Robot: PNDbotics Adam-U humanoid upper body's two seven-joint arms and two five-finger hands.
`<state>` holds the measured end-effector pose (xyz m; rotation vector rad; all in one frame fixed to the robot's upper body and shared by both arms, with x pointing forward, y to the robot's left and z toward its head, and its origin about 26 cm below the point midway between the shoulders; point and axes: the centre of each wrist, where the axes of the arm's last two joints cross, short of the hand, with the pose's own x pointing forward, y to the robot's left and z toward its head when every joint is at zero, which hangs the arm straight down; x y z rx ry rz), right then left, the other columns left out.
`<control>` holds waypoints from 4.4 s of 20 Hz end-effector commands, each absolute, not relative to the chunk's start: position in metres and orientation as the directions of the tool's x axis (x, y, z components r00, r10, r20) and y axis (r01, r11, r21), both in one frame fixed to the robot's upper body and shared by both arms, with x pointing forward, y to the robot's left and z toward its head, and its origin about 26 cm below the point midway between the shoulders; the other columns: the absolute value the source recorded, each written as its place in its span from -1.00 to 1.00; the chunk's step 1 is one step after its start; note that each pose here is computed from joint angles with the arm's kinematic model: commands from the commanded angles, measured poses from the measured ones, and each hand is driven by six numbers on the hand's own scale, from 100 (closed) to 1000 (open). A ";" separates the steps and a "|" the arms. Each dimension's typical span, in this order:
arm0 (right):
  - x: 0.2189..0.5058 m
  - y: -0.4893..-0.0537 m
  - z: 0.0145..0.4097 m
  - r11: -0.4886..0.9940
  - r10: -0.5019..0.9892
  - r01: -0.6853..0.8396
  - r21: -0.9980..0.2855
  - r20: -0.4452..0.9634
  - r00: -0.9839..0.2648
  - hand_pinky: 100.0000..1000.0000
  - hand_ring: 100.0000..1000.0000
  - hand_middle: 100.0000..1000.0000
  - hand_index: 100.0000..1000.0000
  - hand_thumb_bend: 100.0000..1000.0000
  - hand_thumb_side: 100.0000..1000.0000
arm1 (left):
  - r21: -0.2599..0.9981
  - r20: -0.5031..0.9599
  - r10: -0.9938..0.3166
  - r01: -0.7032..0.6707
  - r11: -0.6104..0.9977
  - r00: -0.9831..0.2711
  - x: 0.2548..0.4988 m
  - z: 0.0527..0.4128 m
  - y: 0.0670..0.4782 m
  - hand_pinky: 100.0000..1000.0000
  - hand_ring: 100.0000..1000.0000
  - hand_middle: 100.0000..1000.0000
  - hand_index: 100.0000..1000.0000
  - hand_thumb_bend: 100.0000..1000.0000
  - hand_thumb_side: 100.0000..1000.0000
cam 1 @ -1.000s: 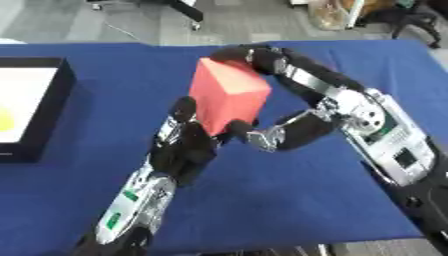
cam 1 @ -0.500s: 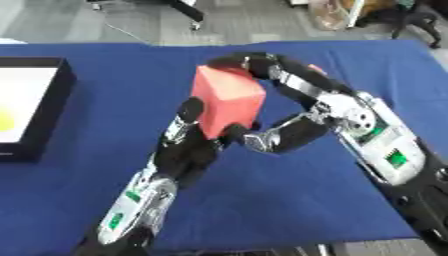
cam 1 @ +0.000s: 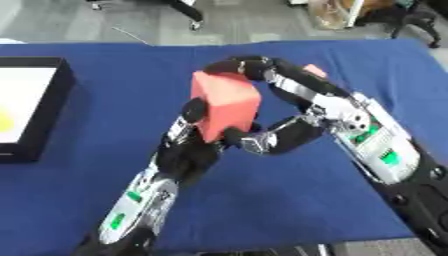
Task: Pick up the objects with one hand, pass them to the other hand, and then place them into the box on the other side of the table.
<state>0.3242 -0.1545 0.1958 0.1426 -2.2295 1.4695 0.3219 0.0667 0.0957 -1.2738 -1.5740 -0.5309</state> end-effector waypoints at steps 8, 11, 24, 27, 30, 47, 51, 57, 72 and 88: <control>0.325 -0.154 0.197 0.383 0.161 -0.318 -0.867 0.402 -0.901 0.56 0.87 0.22 0.15 -0.96 -0.77 | -0.245 0.860 0.505 0.923 0.297 0.066 0.317 0.112 0.050 0.91 0.10 -0.20 0.32 -0.77 0.38; 0.325 -0.154 0.196 0.373 0.157 -0.315 -0.873 0.394 -0.906 0.57 0.89 0.30 0.24 -0.83 -0.71 | -0.267 0.857 0.509 0.917 0.297 0.084 0.317 0.112 0.050 0.87 -0.01 -0.39 0.16 -0.96 0.39; 0.325 -0.154 0.196 0.302 0.117 -0.316 -0.900 0.364 -0.924 0.66 1.00 0.60 0.62 -0.48 -0.40 | -0.328 0.849 0.518 0.873 0.360 0.106 0.320 0.109 0.051 0.79 -0.18 -0.68 -0.09 -1.00 0.30; 0.324 -0.155 0.198 0.290 0.105 -0.317 -0.903 0.359 -0.927 0.68 1.00 0.70 0.71 -0.38 -0.29 | -0.334 0.849 0.518 0.862 0.380 0.101 0.321 0.108 0.052 0.79 -0.18 -0.68 -0.10 -1.00 0.30; 0.323 -0.156 0.200 0.283 0.097 -0.321 -0.904 0.359 -0.928 0.70 1.00 0.79 0.79 -0.27 -0.17 | -0.337 0.851 0.516 0.852 0.400 0.094 0.322 0.107 0.053 0.78 -0.18 -0.68 -0.10 -1.00 0.30; 0.315 -0.167 0.218 0.321 0.096 -0.287 -0.902 0.333 -0.938 0.78 1.00 1.00 0.88 -0.17 -0.20 | -0.322 0.872 0.487 0.817 0.478 0.058 0.328 0.098 0.056 0.78 -0.18 -0.68 -0.11 -1.00 0.32; 0.313 -0.172 0.228 0.358 0.089 -0.266 -0.895 0.316 -0.944 0.79 1.00 1.00 0.88 -0.17 -0.20 | -0.318 0.876 0.479 0.806 0.499 0.049 0.330 0.096 0.058 0.78 -0.19 -0.69 -0.11 -1.00 0.32; 0.304 -0.183 0.252 0.455 0.074 -0.218 -0.864 0.280 -0.957 0.78 1.00 1.00 0.88 -0.18 -0.19 | -0.307 0.890 0.455 0.780 0.544 0.033 0.335 0.089 0.063 0.79 -0.19 -0.69 -0.12 -1.00 0.33; 0.307 -0.211 0.279 0.577 0.073 -0.123 -0.808 0.201 -0.977 0.77 0.98 0.95 0.89 -0.20 -0.16 | -0.314 0.896 0.444 0.710 0.630 0.002 0.346 0.076 0.076 0.78 -0.20 -0.70 -0.12 -1.00 0.33; 0.303 -0.268 0.260 0.686 0.305 0.000 -0.727 0.287 -0.908 0.76 1.00 0.94 0.86 -0.20 -0.15 | -0.076 0.927 0.162 0.254 0.964 -0.338 0.387 0.135 0.217 0.79 -0.24 -0.74 -0.16 -1.00 0.22</control>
